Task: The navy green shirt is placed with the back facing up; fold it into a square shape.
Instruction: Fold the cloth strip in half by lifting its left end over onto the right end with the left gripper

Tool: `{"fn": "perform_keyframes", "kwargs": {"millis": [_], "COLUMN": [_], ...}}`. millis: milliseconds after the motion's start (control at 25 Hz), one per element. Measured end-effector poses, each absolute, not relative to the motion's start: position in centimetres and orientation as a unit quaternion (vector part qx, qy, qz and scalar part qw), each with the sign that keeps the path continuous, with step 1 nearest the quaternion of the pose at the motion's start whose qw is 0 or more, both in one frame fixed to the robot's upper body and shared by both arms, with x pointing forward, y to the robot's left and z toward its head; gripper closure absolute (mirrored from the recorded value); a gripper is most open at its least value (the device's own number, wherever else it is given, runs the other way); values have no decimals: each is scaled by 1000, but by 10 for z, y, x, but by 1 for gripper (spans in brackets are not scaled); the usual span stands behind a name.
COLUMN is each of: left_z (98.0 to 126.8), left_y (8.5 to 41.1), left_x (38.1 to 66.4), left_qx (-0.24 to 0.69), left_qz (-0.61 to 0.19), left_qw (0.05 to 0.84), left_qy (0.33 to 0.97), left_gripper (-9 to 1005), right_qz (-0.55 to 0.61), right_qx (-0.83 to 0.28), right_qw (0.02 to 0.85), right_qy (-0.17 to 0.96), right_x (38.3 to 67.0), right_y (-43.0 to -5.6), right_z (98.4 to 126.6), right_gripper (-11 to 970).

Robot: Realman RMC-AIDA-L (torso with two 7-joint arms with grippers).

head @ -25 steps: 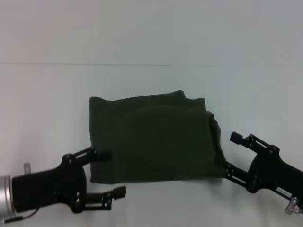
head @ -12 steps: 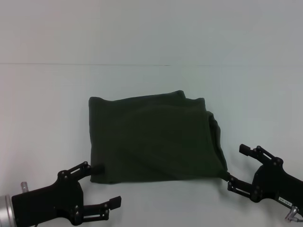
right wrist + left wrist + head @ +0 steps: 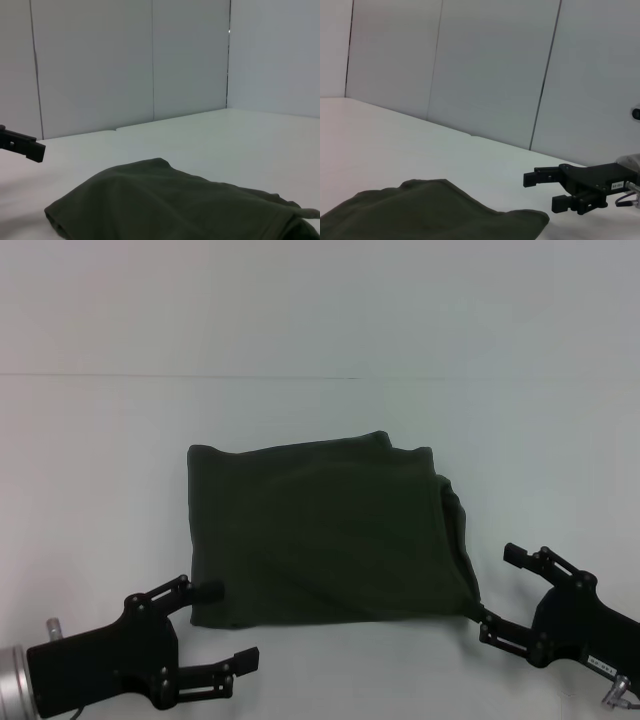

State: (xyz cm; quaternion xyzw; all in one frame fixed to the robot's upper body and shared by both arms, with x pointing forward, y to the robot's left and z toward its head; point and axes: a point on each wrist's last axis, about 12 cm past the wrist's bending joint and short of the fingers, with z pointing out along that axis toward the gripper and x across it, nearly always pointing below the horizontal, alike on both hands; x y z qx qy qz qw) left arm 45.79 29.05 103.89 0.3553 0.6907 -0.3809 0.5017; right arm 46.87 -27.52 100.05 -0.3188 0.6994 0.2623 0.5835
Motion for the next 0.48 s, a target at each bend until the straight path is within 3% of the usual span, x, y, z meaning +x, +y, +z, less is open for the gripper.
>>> {"fn": "perform_keyframes", "kwargs": {"millis": [480], "left_z": [1040], "left_y": [290], "left_x": [459], "left_qx": [354], "left_qz": [-383], "left_qw": [502], "left_qy": [689], "left_gripper": [47], "right_qz": [271], "right_qx": [-320], "right_qw": [589], "right_qy": [691], "right_x": [468], "right_y": [-274], "right_z": [1003], "right_gripper": [42]}}
